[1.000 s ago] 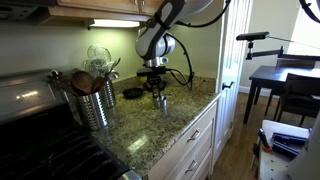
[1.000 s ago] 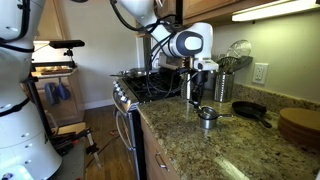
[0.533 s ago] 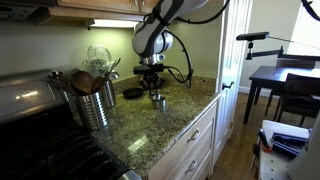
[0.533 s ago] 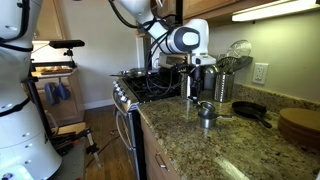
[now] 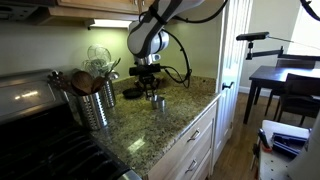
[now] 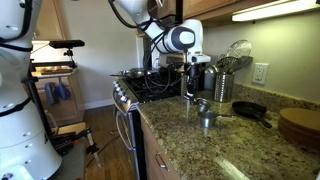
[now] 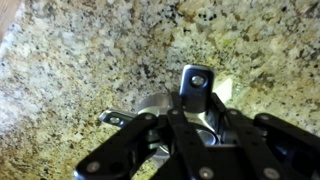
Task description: Unstack the cups
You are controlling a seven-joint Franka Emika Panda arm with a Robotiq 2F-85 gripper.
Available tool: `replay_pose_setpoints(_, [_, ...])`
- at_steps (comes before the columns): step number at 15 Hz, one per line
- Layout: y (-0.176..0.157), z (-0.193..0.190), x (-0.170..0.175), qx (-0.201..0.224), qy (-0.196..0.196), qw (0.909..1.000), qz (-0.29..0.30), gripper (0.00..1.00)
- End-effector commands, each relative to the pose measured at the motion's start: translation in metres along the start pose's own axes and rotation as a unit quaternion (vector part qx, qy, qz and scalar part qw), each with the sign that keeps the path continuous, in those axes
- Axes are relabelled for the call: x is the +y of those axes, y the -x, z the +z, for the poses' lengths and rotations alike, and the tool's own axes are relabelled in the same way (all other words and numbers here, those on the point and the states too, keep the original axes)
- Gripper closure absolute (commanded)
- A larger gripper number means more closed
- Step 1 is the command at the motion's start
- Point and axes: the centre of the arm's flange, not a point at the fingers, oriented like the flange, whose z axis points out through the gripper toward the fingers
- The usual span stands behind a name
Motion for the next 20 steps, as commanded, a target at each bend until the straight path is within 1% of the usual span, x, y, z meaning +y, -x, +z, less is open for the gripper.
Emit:
replay_pose_setpoints(1, [0.014,-0.017,-0.011,0.001,0.01,0.9996,-0.025,0.88])
replay_pose_setpoints(8, [0.033,-0.018,-0.029,-0.004,0.019,0.9979,-0.061,0.88])
replay_pose_setpoints(9, [0.035,-0.017,-0.031,-0.005,0.02,0.9977,-0.064,0.89])
replay_pose_setpoints(10, [0.037,-0.016,-0.032,-0.007,0.021,0.9975,-0.067,0.94])
replay_pose_setpoints(11, [0.039,-0.013,-0.033,-0.011,0.022,0.9972,-0.07,0.96])
replay_pose_setpoints(12, [0.04,-0.012,-0.033,-0.013,0.025,0.9968,-0.075,0.94])
replay_pose_setpoints(13, [0.041,-0.01,-0.034,-0.016,0.026,0.9962,-0.082,0.71])
replay_pose_setpoints(14, [0.042,-0.009,-0.035,-0.017,0.028,0.9955,-0.089,0.7])
replay_pose_setpoints(18, [0.046,-0.007,-0.034,-0.02,0.026,0.9892,-0.143,0.45])
replay_pose_setpoints(19, [0.046,-0.007,-0.034,-0.02,0.028,0.988,-0.151,0.38])
replay_pose_setpoints(20, [0.045,-0.008,-0.033,-0.02,0.028,0.987,-0.157,0.33])
